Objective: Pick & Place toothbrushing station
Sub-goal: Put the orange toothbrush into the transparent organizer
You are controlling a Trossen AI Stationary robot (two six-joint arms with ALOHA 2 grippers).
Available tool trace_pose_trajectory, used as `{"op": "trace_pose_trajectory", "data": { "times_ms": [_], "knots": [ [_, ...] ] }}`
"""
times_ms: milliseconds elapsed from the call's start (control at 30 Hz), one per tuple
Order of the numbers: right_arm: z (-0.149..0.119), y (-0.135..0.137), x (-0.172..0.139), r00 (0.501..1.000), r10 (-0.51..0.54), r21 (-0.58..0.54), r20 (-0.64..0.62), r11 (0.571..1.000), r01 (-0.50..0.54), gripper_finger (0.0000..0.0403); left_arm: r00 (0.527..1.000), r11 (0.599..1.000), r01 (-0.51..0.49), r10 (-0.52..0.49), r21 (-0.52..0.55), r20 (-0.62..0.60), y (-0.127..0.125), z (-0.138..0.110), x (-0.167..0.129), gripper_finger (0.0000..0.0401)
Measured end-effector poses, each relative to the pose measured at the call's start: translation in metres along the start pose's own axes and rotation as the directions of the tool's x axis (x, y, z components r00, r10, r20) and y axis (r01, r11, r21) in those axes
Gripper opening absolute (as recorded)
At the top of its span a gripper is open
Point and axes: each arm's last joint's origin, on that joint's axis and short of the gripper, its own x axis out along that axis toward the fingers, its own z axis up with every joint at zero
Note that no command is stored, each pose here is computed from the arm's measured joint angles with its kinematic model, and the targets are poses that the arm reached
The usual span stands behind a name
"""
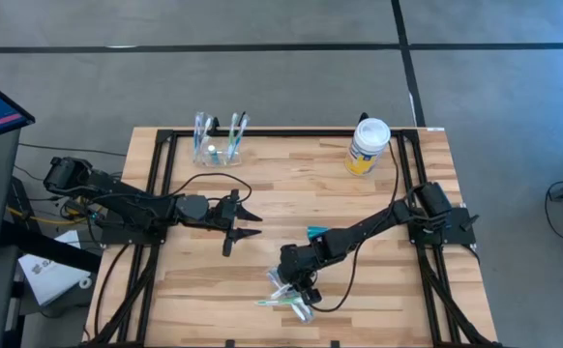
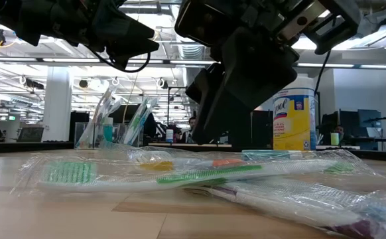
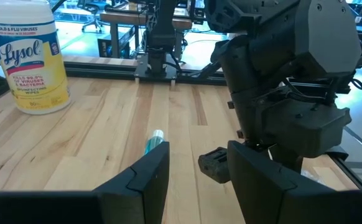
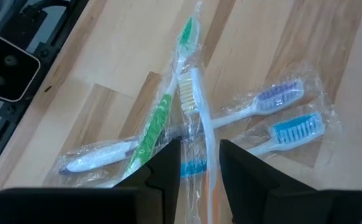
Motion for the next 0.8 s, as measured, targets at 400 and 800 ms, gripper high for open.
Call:
{"op": "trace_pose_trajectory", "data": {
  "times_ms": [400, 800],
  "knots": [
    [-0.0002, 0.0001, 0.0000, 1.000, 0.003, 0.011, -0.002, 1.000, -0.003, 0.0103, 1.000, 1.000, 0.000, 0.000, 0.000, 0.000, 0.0000, -0.0001, 0.0000, 0.0154],
    [-0.0030, -0.0001, 0.0000, 1.000, 0.001, 0.033, -0.031, 0.999, 0.000, 0.0111, 1.000, 1.000, -0.004, 0.004, 0.000, 0.000, 0.0001, -0.0001, 0.0000, 0.0154]
  ]
}}
